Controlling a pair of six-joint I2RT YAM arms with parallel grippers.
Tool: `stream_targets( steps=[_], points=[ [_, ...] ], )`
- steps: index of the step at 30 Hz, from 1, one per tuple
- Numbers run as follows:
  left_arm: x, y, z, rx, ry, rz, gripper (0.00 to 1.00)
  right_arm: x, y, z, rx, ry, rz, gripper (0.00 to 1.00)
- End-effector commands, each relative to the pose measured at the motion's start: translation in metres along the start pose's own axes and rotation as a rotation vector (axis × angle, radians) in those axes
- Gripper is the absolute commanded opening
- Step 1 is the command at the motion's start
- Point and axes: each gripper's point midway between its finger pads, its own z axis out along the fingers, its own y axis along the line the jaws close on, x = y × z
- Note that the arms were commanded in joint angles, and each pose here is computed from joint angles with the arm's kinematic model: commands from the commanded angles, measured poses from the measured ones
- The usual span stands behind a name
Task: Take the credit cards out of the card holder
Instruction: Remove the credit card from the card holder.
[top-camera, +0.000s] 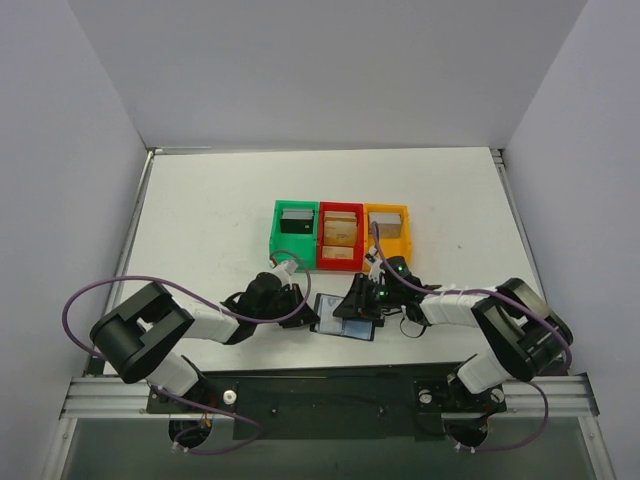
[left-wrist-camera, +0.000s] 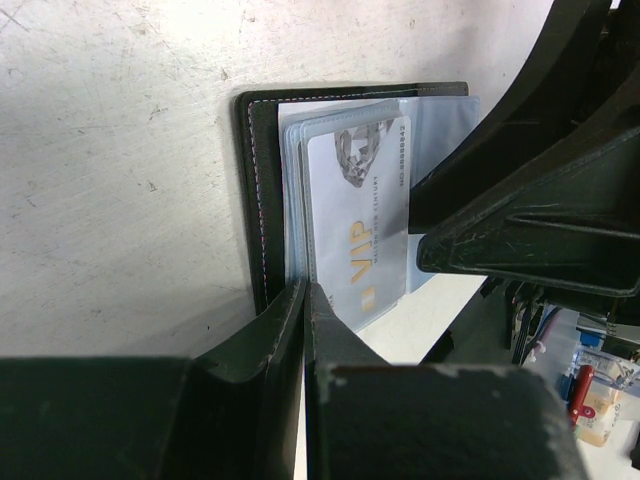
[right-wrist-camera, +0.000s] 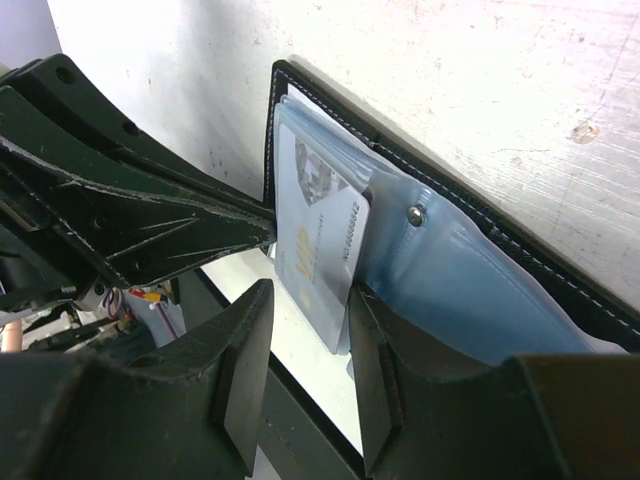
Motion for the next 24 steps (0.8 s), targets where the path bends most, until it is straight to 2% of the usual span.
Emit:
stream_targets(
  steps=[1,7,10,12,19,24],
  points=[
    [0.002,0.007,0.003,-0.033,-0.007,0.008,0.13,-0.002,0.034,-0.004,-0.101,0.004,-0.078,0.34],
    [-0.006,0.006,-0.004,-0.031,-0.028,0.008,0.15,0.003,0.013,-0.006,-0.009,0.019,-0.084,0.37],
    [-0.014,-0.004,-0.009,-0.008,-0.043,0.024,0.26,0.004,0.007,-0.007,0.024,0.022,-0.088,0.38],
    [-0.02,-0.011,-0.013,-0.003,-0.057,0.044,0.29,0.005,0.005,-0.007,0.03,0.023,-0.088,0.38],
    [-0.037,-0.026,-0.023,0.007,-0.1,0.068,0.32,0.002,0.006,-0.008,0.025,0.01,-0.087,0.38],
    [-0.043,-0.048,-0.018,0.121,-0.108,0.081,0.32,0.001,0.009,-0.011,0.012,-0.001,-0.086,0.38]
  ],
)
